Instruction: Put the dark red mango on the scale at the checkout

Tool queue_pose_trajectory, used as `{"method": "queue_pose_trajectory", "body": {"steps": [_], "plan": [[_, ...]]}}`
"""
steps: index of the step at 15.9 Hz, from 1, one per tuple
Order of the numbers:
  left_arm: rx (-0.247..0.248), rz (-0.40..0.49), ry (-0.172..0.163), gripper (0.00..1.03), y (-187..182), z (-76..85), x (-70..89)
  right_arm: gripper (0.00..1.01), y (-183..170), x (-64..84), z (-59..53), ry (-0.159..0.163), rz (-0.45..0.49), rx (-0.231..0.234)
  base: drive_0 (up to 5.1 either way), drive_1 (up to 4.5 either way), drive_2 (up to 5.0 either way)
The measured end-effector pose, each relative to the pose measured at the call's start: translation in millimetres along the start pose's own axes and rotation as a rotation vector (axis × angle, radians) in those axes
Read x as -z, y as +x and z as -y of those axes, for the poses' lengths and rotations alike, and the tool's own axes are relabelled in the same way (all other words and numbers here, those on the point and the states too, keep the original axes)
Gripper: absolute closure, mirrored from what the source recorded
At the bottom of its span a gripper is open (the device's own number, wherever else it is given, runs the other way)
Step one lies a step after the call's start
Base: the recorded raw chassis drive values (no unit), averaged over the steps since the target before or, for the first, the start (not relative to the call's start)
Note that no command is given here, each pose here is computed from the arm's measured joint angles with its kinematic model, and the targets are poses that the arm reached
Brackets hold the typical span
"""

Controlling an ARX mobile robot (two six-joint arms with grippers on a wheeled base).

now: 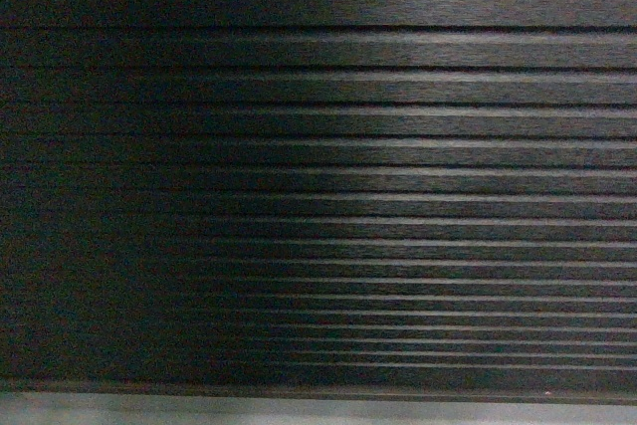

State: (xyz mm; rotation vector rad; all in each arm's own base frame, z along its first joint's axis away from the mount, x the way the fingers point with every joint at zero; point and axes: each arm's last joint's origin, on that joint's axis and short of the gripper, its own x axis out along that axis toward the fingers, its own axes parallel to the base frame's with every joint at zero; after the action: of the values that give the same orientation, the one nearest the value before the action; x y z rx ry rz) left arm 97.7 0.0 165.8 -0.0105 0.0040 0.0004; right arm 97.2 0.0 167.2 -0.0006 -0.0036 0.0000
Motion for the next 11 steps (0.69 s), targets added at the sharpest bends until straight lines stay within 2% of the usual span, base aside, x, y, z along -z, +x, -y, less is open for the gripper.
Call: {"method": "queue_pose_trajectory", "body": {"steps": [3,11], "plan": [[0.000,0.000,0.000,0.05,0.0,0.0,0.0,0.03,0.0,0.0,0.0,0.000,0.000,0.000,-0.1,4.24,-4.4],[-0.001,-0.002,0.000,0.05,0.0,0.0,0.2,0.03,0.0,0.1,0.0,0.000,-0.002,0.000,0.0,0.00,0.0]]}}
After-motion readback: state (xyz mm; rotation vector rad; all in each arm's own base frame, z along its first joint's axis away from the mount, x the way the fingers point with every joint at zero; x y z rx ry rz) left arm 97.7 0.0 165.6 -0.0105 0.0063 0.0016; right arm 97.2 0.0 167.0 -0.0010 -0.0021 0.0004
